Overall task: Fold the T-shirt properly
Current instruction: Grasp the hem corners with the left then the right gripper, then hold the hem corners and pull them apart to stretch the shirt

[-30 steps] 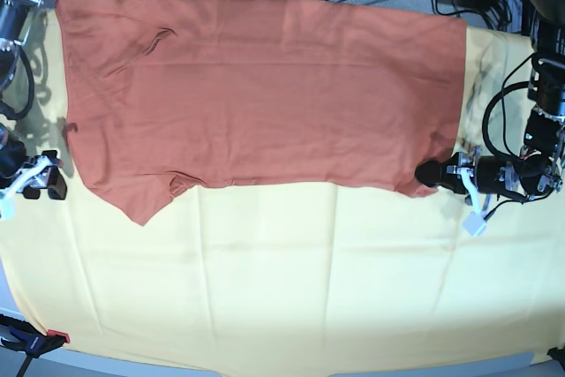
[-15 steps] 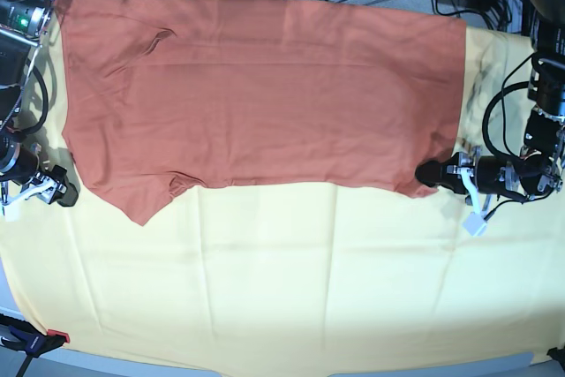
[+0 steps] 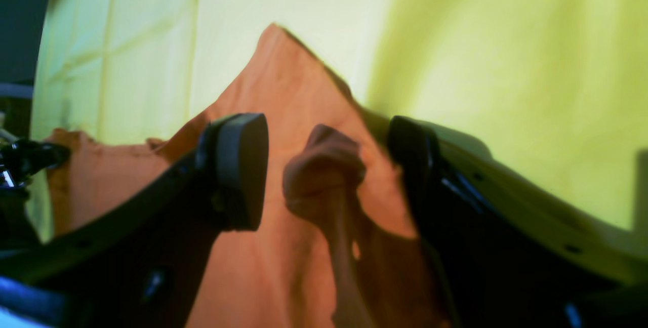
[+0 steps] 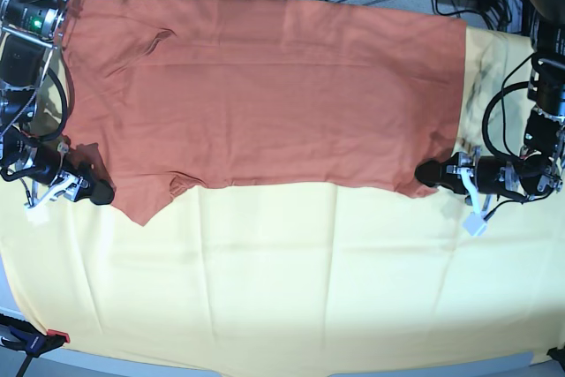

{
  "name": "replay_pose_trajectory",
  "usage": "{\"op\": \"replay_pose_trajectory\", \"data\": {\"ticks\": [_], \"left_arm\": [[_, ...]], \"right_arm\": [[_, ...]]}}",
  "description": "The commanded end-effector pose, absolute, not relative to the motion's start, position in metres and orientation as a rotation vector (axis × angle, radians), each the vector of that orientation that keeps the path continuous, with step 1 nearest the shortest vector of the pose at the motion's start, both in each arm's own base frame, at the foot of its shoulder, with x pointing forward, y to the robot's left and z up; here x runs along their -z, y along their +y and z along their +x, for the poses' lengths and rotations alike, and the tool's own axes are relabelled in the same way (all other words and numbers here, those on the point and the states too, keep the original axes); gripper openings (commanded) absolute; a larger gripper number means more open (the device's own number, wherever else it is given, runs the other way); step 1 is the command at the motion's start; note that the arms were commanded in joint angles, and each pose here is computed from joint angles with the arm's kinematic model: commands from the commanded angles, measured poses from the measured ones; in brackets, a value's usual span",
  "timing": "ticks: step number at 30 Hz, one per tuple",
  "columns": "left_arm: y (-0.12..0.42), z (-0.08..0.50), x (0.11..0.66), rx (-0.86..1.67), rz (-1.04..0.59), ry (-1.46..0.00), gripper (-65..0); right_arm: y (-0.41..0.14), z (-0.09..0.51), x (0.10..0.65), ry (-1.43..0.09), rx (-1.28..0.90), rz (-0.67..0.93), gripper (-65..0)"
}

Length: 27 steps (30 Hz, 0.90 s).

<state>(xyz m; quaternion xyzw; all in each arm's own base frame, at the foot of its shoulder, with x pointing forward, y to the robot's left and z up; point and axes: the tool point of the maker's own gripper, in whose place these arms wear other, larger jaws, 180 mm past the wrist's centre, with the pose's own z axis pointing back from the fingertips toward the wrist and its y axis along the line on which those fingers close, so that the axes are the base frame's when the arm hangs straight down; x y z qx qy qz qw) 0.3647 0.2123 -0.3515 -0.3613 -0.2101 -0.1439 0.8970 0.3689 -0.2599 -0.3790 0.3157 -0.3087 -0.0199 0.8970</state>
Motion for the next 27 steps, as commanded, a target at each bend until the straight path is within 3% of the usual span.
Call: {"op": "replay_pose_trajectory", "data": {"ticks": [1,3,6,8,19,27], "left_arm": [[0.216,0.378,0.332,0.307,-0.754,-0.495,-65.0],[0.216,0.378,0.332,0.307,-0.754,-0.495,-65.0],[0.216,0.378,0.332,0.307,-0.754,-0.496,-65.0],[0.217,0.379,0.331,0.306,-0.753,-0.497,-65.0],[0.217,0.410,0.294,0.337,-0.741,-0.598,-65.0],[0.232,0.447,0.273,0.368,-0.598,-0.770,-65.0]], "right_arm": [[-0.268,0.365,0.379,-0.607,0.025,0.619,-29.6],[-0.271,0.369,0.376,-0.632,0.033,0.616,-37.6],[-0.275,0.377,0.370,-0.689,0.051,0.612,-56.5],[-0.276,0.383,0.366,-0.726,0.063,0.613,-64.4],[-0.280,0.422,0.324,-0.853,0.039,0.601,-65.0],[-0.295,0.446,0.303,-0.937,0.003,0.485,-65.0]]}}
